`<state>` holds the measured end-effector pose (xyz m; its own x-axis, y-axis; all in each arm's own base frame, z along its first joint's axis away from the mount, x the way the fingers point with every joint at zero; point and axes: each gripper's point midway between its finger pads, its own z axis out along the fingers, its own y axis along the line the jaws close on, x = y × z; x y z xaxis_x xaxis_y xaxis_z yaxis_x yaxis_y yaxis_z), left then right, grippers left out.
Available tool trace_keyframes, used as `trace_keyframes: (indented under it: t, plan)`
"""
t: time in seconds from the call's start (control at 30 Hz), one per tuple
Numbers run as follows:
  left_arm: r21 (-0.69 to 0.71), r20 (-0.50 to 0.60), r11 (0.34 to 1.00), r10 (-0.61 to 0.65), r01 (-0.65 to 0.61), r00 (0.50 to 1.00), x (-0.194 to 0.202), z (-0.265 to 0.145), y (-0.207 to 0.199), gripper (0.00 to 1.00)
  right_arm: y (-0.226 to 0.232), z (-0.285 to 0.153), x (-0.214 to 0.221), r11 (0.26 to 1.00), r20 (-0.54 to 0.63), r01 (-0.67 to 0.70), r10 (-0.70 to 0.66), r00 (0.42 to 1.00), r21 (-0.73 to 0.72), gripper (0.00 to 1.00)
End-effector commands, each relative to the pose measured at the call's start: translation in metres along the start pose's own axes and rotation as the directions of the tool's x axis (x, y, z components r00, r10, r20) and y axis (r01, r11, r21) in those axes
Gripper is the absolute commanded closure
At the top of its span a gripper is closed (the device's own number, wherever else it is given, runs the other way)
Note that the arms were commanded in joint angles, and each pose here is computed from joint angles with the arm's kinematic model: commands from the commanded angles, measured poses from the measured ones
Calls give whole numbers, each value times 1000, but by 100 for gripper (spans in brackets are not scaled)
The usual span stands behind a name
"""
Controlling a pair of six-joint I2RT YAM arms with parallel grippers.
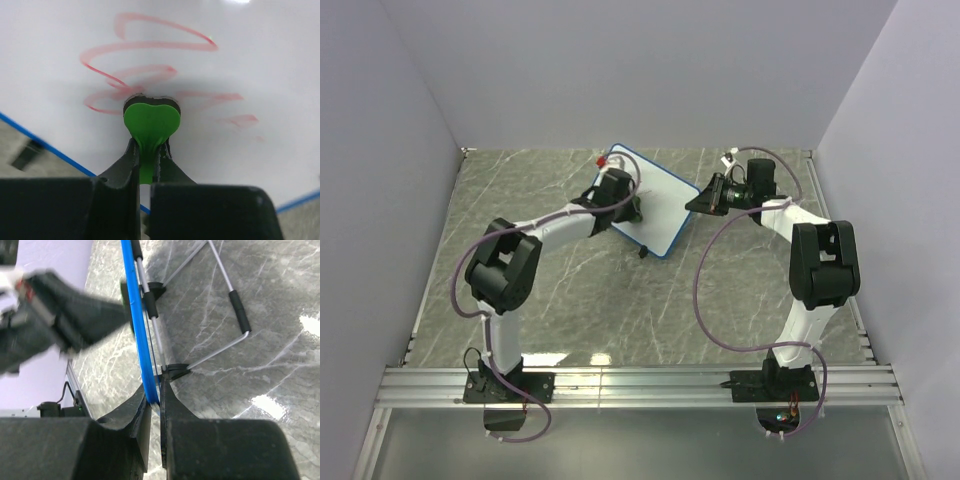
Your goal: Erase the whiteboard
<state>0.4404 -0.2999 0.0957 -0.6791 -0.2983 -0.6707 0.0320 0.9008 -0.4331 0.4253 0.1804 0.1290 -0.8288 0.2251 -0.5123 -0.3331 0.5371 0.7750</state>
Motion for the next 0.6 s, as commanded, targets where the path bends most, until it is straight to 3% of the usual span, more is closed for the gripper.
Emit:
trace_keyframes:
  t: [0.0,0.17,0.57]
  plan:
    - [-70,25,998,6,-4,1000,-17,17,31,100,0,1,13,996,-77,-87,90,993,37,100]
    - [-24,21,1000,9,-8,1000,-21,19,19,100,0,4,8,995,-79,-88,90,993,37,100]
    - [279,-10,953,125,-118,992,-8,2,-98,100,6,16,9,995,-94,-94,96,991,31,100]
